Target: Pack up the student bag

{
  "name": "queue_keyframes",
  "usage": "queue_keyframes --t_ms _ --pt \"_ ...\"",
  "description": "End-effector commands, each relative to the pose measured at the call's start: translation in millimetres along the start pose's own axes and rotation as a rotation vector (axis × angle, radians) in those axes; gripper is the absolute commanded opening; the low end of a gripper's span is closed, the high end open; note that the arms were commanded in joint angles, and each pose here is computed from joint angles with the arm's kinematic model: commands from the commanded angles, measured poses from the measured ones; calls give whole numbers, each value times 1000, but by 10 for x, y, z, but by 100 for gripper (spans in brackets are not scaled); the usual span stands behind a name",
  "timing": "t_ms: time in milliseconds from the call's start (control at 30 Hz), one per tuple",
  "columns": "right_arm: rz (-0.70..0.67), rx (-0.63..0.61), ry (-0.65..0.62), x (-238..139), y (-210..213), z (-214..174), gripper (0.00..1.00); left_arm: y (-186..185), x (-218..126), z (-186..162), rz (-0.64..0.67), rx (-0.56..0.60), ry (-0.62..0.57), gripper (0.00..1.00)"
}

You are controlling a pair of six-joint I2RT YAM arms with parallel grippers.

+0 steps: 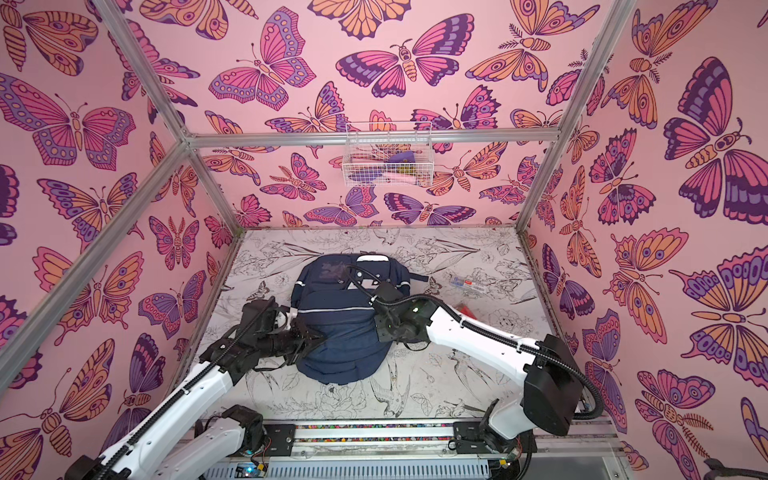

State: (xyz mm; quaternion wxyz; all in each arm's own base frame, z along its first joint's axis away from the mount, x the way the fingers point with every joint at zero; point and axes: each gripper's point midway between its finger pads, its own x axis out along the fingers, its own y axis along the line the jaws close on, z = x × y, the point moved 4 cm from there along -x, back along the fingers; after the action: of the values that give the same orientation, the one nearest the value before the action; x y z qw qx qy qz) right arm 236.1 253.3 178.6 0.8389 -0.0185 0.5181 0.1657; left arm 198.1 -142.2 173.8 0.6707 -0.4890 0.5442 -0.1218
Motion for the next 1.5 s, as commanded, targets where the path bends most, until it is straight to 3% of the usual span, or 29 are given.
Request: queue_keyframes --t_ms 0,300,500,667,900,1100,1200,1267,1300,1333,1467 --pt "-299 21 -5 93 -768 194 0 404 -19 -19 171 -32 1 0" --pt "-348 148 -2 436 -1237 604 0 493 -18 -42 202 -21 10 0" --pt "-331 156 -36 454 -1294 762 0 566 -19 -61 211 -14 11 0" --pt "-123 138 5 435 -991 665 0 587 -37 2 213 -40 5 0" --pt "108 105 150 362 -401 96 0 381 -219 343 200 -3 -81 0" --pt "250 114 145 88 -27 -160 0 309 -254 480 175 -66 -80 1" --pt "333 112 128 -6 232 -207 0 244 -306 375 142 -87 -89 40" --pt "384 107 124 -34 401 -224 0 209 -351 247 131 -88 -98 55" --pt "406 108 123 -41 478 -226 0 187 -354 162 124 -86 -95 69" --pt "422 108 125 -42 537 -231 0 173 -347 84 121 -88 -89 74" --pt "446 100 132 -42 684 -225 0 110 -247 -196 123 -87 -55 75"
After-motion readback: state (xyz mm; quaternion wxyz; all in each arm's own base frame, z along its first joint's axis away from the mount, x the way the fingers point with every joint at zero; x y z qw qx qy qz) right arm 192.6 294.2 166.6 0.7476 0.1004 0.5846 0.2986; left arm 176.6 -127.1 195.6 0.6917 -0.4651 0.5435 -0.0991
